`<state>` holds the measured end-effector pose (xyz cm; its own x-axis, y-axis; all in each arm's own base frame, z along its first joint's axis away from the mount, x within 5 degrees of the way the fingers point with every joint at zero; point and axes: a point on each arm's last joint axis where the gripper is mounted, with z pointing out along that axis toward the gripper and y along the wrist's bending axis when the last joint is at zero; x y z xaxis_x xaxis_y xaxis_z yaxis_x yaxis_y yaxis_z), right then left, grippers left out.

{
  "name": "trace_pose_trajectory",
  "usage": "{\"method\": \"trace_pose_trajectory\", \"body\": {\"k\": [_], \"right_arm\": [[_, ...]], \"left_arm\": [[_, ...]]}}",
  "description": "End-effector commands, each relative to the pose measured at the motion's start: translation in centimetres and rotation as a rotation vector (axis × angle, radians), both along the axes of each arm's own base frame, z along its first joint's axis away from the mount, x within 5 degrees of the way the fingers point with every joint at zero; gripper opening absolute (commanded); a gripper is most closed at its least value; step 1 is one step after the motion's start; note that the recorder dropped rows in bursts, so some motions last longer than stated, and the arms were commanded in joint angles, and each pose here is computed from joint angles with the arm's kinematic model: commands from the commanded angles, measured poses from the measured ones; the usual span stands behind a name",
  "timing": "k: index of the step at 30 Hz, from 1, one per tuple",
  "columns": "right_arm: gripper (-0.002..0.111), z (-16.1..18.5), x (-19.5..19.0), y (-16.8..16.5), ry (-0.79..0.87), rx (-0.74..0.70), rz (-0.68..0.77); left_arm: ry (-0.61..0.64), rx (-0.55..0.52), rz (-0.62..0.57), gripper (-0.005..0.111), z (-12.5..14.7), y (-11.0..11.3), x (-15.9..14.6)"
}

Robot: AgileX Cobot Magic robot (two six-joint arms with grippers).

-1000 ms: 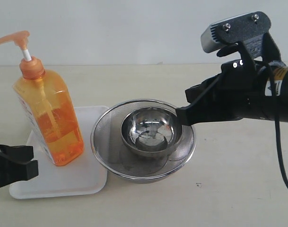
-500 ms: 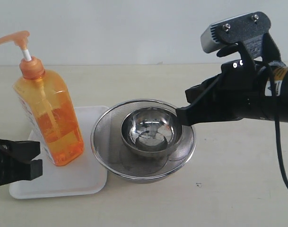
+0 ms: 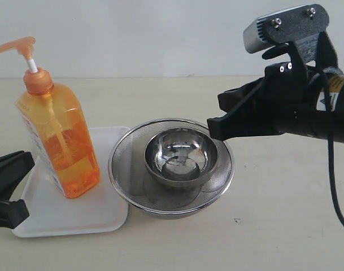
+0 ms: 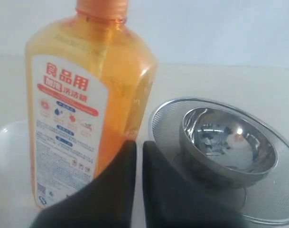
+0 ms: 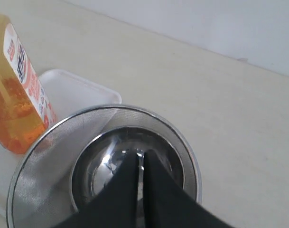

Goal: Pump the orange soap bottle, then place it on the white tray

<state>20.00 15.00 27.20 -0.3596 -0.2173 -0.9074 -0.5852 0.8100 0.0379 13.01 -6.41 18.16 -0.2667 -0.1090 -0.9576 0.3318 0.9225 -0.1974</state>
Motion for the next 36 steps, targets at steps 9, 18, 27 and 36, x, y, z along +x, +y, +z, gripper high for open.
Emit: {"method": "trace_pose_trajectory", "body": {"k": [9, 18, 27, 36], "right_arm": [[0.0, -0.66, -0.29, -0.41, -0.066, 0.04, -0.005], [0.0, -0.57, -0.26, -0.39, -0.071, 0.051, -0.008], [0.0, -0.55, -0.25, -0.39, -0.072, 0.054, -0.009], [0.0, -0.55, -0.25, -0.39, -0.072, 0.054, -0.009]], "left_arm": [[-0.024, -0.025, 0.001, 0.005, -0.2, 0.22, -0.4], [-0.024, -0.025, 0.001, 0.005, -0.2, 0.22, -0.4], [-0.024, -0.025, 0.001, 0.005, -0.2, 0.22, -0.4], [-0.024, -0.025, 0.001, 0.005, -0.2, 0.22, -0.4]]}}
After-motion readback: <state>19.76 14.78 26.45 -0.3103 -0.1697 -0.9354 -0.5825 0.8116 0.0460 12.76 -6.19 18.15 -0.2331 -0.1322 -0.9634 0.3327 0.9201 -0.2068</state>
